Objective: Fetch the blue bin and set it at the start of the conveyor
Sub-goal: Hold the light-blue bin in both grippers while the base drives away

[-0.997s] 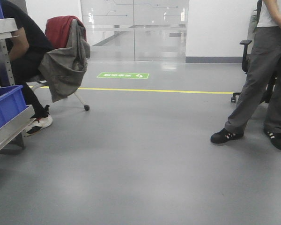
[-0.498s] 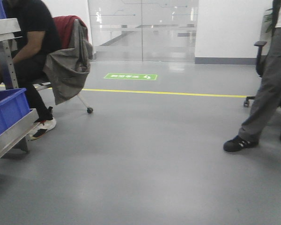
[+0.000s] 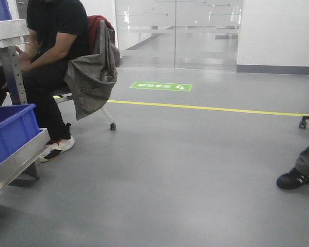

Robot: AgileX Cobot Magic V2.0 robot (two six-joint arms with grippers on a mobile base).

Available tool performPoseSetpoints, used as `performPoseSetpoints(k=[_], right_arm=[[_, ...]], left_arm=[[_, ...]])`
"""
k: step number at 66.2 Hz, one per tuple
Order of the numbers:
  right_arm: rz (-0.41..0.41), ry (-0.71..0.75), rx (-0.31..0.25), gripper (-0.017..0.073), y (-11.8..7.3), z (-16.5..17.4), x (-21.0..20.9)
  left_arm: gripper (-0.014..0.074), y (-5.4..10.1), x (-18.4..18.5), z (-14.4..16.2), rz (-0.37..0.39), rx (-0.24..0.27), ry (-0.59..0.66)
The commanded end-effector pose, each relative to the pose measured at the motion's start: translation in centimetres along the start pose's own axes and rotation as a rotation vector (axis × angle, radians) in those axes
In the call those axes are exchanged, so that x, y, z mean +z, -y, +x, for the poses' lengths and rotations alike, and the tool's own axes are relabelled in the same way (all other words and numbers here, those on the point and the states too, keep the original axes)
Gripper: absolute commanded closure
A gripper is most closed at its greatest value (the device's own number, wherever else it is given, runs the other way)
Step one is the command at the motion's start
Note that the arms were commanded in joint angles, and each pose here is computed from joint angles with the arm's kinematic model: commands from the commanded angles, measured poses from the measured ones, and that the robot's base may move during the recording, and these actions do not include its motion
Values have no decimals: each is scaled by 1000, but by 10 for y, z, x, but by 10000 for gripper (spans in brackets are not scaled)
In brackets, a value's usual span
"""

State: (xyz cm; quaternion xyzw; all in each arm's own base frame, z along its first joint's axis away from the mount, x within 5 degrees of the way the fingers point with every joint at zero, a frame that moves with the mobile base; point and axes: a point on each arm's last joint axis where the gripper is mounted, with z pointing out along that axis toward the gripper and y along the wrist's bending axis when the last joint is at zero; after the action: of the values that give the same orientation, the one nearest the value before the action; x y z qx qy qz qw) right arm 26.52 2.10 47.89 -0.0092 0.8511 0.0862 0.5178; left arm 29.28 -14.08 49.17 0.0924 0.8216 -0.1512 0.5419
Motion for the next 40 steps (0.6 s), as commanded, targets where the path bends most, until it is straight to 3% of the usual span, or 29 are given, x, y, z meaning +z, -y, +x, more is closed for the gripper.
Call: performPoseSetpoints(k=[1, 40], right_arm=[[1, 51, -22, 711, -1, -6, -7], [1, 54, -22, 711, -1, -6, -7]], left_arm=[[705, 4, -10, -11, 35, 0, 92], [705, 4, -10, -11, 35, 0, 92]])
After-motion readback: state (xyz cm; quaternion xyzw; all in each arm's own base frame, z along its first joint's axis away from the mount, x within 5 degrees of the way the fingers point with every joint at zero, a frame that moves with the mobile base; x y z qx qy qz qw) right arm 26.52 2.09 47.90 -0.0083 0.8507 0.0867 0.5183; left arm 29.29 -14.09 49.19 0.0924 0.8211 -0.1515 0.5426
